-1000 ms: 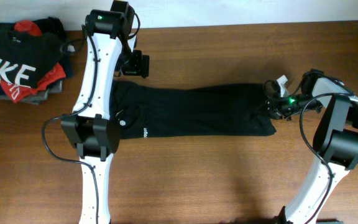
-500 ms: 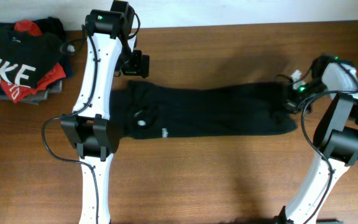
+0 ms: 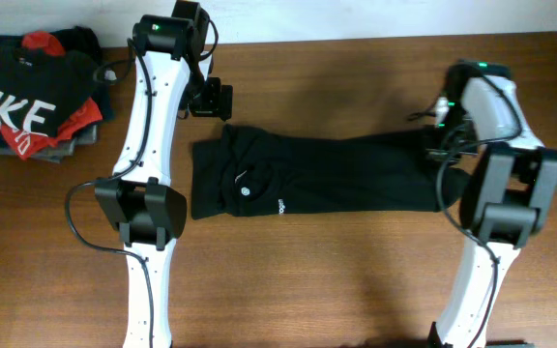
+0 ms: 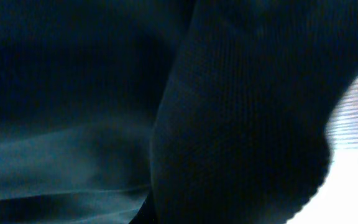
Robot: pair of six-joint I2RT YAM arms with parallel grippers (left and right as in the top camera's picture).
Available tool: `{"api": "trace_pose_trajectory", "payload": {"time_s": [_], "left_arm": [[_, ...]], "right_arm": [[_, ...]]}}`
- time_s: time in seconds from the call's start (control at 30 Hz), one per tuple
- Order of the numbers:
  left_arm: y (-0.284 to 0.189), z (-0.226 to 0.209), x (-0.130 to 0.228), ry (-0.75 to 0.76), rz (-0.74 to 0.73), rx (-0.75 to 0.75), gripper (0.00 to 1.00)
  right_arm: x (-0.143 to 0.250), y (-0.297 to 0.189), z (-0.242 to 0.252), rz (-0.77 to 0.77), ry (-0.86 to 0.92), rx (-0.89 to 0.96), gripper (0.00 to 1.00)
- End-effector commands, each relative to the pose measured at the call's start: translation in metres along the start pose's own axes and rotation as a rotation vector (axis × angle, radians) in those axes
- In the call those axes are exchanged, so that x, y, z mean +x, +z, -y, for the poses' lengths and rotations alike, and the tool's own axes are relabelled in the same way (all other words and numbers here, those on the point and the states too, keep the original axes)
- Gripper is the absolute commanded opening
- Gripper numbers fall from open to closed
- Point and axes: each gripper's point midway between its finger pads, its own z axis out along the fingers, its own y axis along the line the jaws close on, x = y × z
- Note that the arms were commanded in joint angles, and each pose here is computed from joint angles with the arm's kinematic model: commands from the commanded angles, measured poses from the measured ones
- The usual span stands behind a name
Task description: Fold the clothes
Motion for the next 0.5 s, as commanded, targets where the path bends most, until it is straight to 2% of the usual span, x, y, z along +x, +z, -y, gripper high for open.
{"api": "trace_pose_trajectory", "payload": {"time_s": [0.0, 0.23, 0.27, 0.37, 0.47], "left_arm": [[-0.001, 0.003, -0.001, 0.0, 0.004, 0.012, 0.99], [-0.001, 0.003, 0.0, 0.0, 0.0, 0.011, 0.99], [-0.001, 0.003, 0.0, 0.0, 0.0, 0.011, 0.99], [-0.001, 0.003, 0.0, 0.0, 0.0, 0.011, 0.99], [-0.001, 0.003, 0.0, 0.0, 0.0, 0.011, 0.99]], "right_arm": [[0.001, -0.005, -0.017, 0.005, -0.044, 0.067, 0.04], [0.01, -0.002, -0.049, -0.011, -0.128, 0.085, 0.07], [0.011, -0.001, -0.052, -0.012, -0.135, 0.087, 0.14], [0.015, -0.002, -0.058, -0.025, -0.152, 0.091, 0.52], [0.021, -0.002, -0.059, -0.046, -0.16, 0.095, 0.55]]}}
